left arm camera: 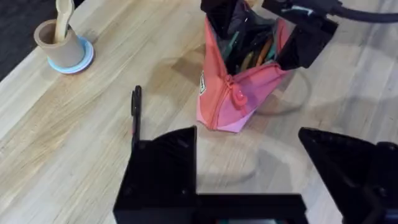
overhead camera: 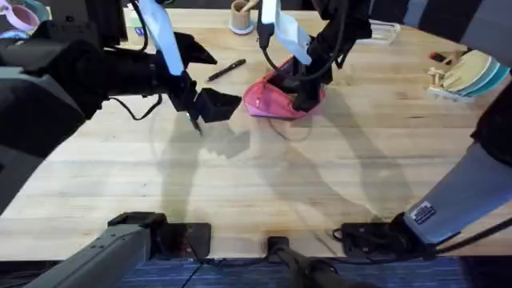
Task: Unzip the bag, pick up the pens from the table one at a time and place them inside, then zip the bag closed.
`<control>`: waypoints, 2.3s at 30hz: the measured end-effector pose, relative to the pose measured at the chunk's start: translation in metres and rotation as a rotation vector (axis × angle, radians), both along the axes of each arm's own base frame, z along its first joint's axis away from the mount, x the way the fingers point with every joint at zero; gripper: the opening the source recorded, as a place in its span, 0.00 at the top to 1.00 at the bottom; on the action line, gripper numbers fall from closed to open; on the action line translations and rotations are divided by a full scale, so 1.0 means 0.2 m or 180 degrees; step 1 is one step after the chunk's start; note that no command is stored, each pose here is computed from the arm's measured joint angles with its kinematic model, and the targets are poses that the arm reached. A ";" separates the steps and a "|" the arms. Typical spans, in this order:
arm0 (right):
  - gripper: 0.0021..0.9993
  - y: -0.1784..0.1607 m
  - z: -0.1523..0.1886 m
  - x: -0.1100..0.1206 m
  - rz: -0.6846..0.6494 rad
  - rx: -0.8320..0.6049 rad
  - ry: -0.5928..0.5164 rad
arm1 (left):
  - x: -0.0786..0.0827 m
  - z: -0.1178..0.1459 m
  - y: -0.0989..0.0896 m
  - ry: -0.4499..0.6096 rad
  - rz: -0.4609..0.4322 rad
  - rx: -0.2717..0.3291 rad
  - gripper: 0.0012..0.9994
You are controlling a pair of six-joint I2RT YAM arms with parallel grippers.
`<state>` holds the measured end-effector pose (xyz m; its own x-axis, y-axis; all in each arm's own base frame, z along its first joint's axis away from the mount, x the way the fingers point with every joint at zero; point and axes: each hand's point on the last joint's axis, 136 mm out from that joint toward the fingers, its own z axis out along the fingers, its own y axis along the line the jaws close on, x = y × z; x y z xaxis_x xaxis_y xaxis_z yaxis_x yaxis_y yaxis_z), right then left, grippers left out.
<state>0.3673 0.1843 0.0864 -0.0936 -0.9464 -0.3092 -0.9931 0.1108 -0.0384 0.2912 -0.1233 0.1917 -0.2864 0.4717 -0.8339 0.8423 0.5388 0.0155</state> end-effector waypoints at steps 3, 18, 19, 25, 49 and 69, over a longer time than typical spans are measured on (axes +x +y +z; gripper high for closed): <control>0.00 0.00 0.00 -0.02 0.0006 -0.0021 0.0057 | 0.00 0.00 0.00 -0.0001 -0.0001 0.0000 0.01; 0.00 -0.01 0.24 -0.15 0.0036 0.0061 -0.0025 | -0.01 0.00 0.00 0.0035 0.0009 -0.0007 0.01; 0.00 -0.01 0.28 -0.15 0.0039 0.0099 -0.0085 | -0.01 0.00 0.00 0.0043 0.0019 -0.0014 0.01; 0.00 0.00 0.42 -0.17 0.0012 0.0216 -0.0293 | 0.06 0.00 0.04 0.0215 0.0432 -0.0080 0.01; 0.00 -0.02 0.59 -0.21 -0.0989 0.0493 -0.0161 | 0.14 -0.13 0.29 0.1153 0.2275 -0.0297 0.01; 0.00 -0.01 0.59 -0.21 -0.1017 0.0505 -0.0145 | 0.08 -0.35 0.58 0.1813 0.3954 -0.0189 0.01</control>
<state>0.3248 0.1817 0.2038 -0.3599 -0.8114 -0.4606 -0.9050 0.4236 -0.0392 0.3077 -0.0082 0.1216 -0.7984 -0.3774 -0.4691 -0.3100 0.9256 -0.2170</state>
